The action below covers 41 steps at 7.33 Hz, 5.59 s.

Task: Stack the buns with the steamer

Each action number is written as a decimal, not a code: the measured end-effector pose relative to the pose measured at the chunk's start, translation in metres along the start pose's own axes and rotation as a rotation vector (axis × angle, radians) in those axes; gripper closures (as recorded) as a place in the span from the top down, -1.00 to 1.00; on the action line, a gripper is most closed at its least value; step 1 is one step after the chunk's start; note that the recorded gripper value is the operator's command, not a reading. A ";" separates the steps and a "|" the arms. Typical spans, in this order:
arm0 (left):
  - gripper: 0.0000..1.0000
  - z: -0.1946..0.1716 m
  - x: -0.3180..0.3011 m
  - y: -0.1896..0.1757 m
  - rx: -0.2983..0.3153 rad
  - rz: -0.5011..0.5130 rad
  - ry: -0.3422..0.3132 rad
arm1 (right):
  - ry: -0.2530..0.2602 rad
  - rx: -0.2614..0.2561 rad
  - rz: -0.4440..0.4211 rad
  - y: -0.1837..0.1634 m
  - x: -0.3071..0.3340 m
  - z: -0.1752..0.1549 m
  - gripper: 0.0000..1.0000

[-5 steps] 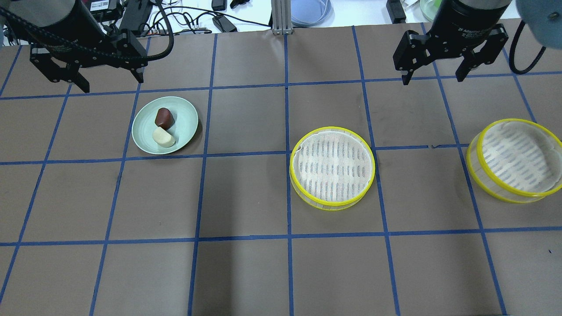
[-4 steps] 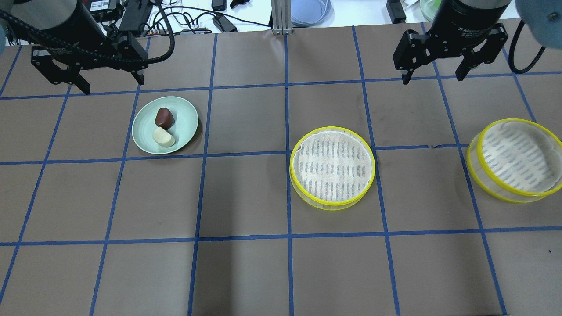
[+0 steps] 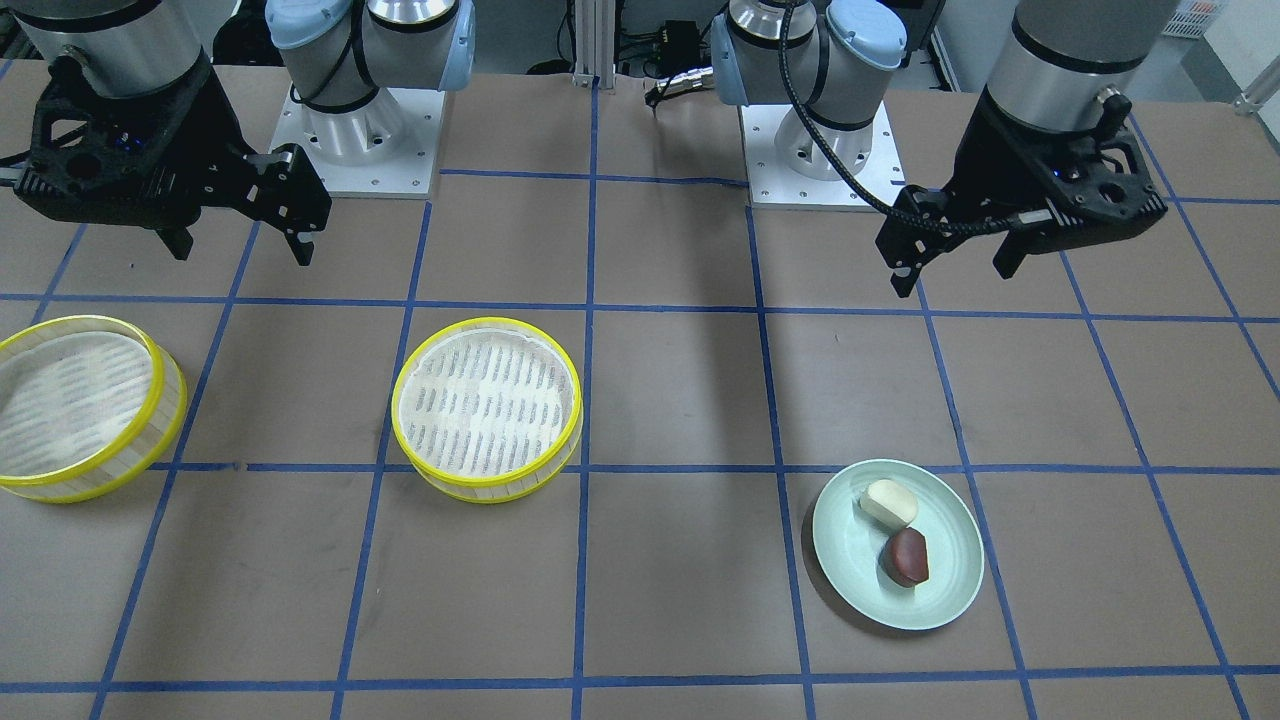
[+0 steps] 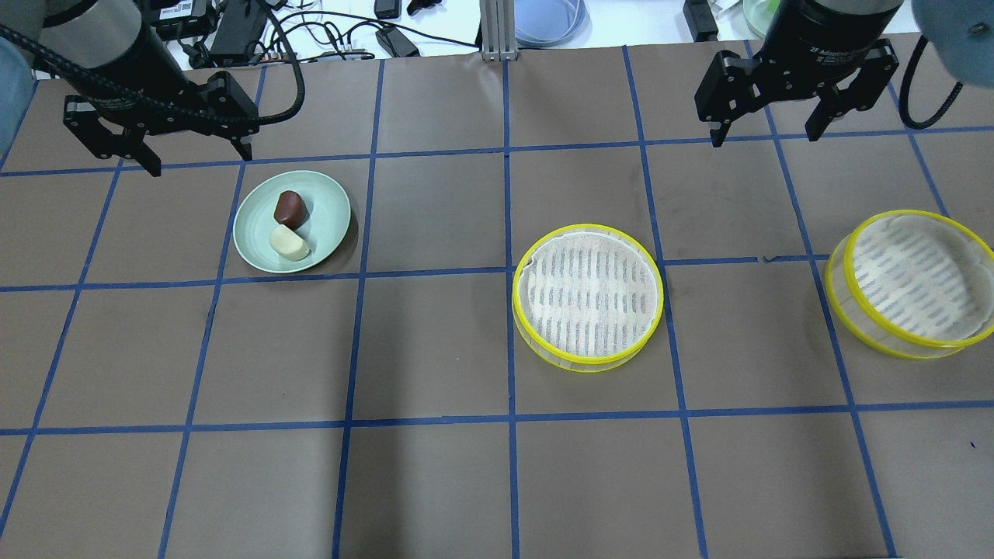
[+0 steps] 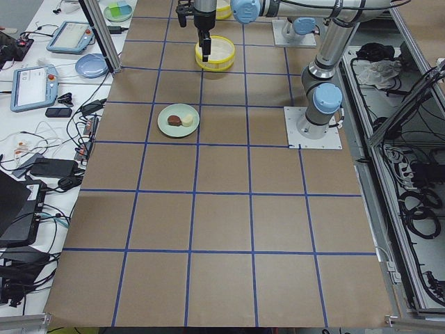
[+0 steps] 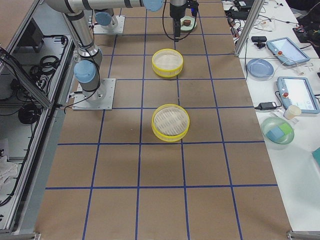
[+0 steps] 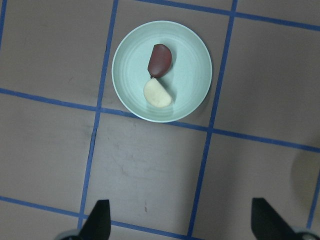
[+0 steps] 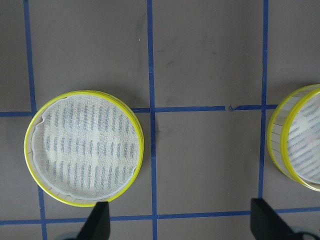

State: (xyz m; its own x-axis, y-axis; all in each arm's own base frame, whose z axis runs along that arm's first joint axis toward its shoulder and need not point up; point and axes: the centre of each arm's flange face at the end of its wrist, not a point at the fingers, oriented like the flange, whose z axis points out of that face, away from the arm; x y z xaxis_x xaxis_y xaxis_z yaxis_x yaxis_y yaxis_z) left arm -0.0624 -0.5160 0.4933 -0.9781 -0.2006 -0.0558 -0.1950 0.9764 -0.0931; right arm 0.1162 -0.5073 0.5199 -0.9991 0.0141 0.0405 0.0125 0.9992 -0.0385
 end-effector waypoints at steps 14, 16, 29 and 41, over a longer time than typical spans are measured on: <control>0.85 0.292 -0.030 -0.071 -0.131 -0.033 0.071 | 0.028 -0.023 -0.227 -0.058 0.283 0.161 0.99; 0.83 0.300 -0.027 -0.072 -0.136 -0.039 0.097 | 0.016 -0.036 -0.311 -0.056 0.352 0.208 0.99; -0.98 0.162 0.111 -0.023 0.064 -0.019 0.105 | 0.027 -0.081 -0.318 -0.015 0.434 0.317 -1.00; 0.99 0.212 0.367 0.144 0.005 -0.186 0.145 | -0.023 -0.177 -0.133 -0.010 0.270 0.174 -1.00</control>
State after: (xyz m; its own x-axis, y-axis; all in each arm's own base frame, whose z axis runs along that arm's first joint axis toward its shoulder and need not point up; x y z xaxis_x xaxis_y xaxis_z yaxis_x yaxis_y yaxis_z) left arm -0.4336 -0.4660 0.2485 -0.9258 -0.3630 0.1057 -0.3727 0.9232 -0.0939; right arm -0.1604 -0.5202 0.3576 -0.9931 -0.1167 0.0103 -0.1141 0.9834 0.1413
